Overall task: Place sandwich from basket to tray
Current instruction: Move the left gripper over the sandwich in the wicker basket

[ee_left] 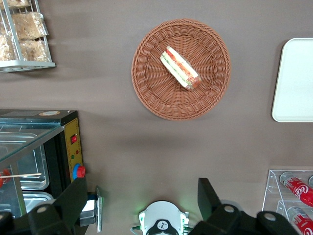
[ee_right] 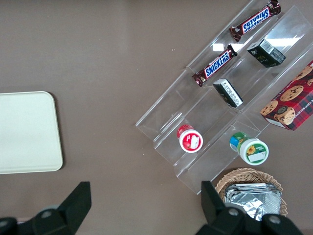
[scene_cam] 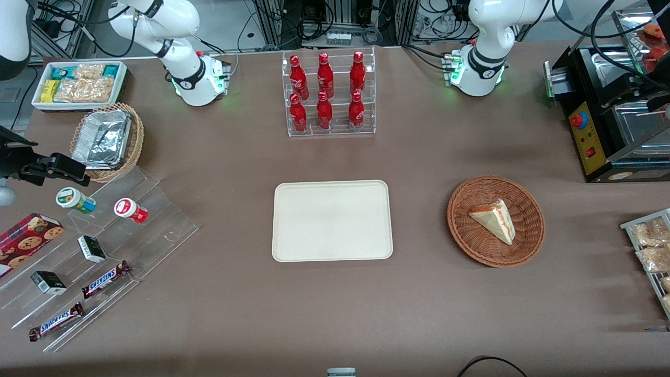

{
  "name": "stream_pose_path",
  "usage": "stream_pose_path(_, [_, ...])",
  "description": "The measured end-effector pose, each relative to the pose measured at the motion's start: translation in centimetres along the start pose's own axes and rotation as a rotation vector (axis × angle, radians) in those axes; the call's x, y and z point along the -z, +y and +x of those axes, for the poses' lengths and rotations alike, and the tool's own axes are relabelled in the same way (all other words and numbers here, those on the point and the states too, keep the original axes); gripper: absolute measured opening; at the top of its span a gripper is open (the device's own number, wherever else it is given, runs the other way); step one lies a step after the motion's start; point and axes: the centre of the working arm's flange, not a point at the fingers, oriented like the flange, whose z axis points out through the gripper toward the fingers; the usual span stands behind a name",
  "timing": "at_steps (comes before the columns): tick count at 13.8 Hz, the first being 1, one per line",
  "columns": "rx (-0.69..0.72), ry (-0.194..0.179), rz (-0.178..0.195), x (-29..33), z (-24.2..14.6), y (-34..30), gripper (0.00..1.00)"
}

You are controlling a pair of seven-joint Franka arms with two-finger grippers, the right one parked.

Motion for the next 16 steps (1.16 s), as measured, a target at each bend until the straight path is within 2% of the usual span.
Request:
stream_pose_path(5, [0.001, -0.003, 0.001, -1.7, 1.4, 0.3, 1.0])
stream_pose_path(7, [0.096, -0.017, 0.0, -4.7, 3.7, 0.7, 1.0])
stream_pose_path(9, [0.198, -0.008, 0.002, -9.5, 6.5, 2.8, 1.0])
stream_pose_path(11, [0.312, 0.017, -0.001, -14.6, 8.1, 4.9, 1.0])
stream_pose_path(13, [0.418, 0.044, -0.019, -18.5, 8.7, 5.4, 1.0])
stream_pose_path(16, [0.555, 0.135, -0.064, -24.9, 9.1, 6.0, 1.0])
